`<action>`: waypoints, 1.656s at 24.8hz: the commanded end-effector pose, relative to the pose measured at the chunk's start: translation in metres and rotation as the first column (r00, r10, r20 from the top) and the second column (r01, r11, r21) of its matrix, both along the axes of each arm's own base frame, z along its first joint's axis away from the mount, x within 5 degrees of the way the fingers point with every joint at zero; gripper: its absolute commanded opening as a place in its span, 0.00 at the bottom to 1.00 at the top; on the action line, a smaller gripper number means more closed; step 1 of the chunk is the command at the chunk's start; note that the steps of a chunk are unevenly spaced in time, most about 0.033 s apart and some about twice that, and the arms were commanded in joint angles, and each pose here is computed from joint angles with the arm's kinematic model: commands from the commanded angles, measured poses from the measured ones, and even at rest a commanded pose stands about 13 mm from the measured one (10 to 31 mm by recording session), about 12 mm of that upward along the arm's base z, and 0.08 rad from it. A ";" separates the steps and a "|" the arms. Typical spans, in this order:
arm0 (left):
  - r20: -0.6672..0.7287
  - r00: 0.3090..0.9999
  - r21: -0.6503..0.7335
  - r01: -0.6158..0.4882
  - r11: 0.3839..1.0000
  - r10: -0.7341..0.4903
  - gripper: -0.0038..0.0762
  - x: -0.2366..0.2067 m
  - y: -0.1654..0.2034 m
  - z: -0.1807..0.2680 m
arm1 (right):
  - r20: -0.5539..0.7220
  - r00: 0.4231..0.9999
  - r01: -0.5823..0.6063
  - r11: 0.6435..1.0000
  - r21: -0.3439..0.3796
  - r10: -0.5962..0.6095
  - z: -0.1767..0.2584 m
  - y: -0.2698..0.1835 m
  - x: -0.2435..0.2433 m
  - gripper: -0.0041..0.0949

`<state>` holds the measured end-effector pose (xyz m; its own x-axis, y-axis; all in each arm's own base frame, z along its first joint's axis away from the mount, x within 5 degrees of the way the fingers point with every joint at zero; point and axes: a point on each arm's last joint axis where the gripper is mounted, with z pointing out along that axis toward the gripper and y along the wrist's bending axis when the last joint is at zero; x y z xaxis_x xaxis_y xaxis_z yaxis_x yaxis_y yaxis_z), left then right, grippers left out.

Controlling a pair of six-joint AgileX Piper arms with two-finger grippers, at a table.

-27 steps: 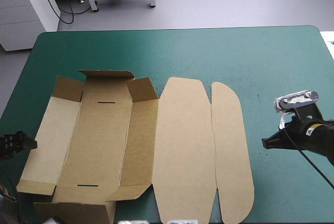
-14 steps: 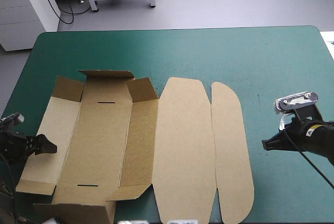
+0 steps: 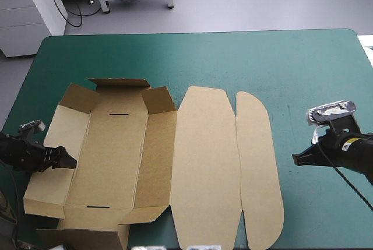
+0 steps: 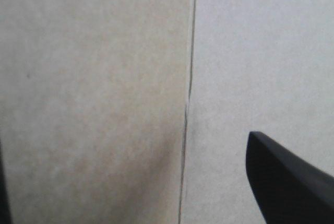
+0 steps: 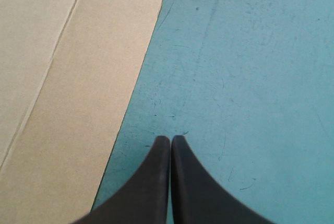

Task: Fold the box

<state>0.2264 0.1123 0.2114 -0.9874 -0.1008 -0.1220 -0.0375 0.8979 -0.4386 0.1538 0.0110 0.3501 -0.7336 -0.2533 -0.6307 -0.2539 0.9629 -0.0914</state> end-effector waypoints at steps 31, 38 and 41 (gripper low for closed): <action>0.005 1.000 -0.068 -0.004 0.998 0.004 0.04 0.002 -0.010 0.023 | 0.098 0.995 0.012 1.000 0.009 -0.013 0.012 -0.001 0.003 0.03; 0.124 0.969 0.118 0.202 0.972 -0.216 0.04 0.037 -0.043 0.071 | 0.097 0.995 0.011 1.000 0.018 -0.012 0.012 0.000 0.003 0.03; 0.164 0.943 0.213 0.253 0.944 -0.290 0.04 0.053 -0.065 0.096 | 0.093 0.996 0.010 1.000 0.018 -0.012 0.012 0.000 0.002 0.03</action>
<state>0.2759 0.0733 0.2689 -0.9578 0.1352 -0.2535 0.2026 0.9434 -0.2625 0.1548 0.0116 0.3510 -0.7243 -0.2472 -0.6437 -0.2515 0.9639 -0.0872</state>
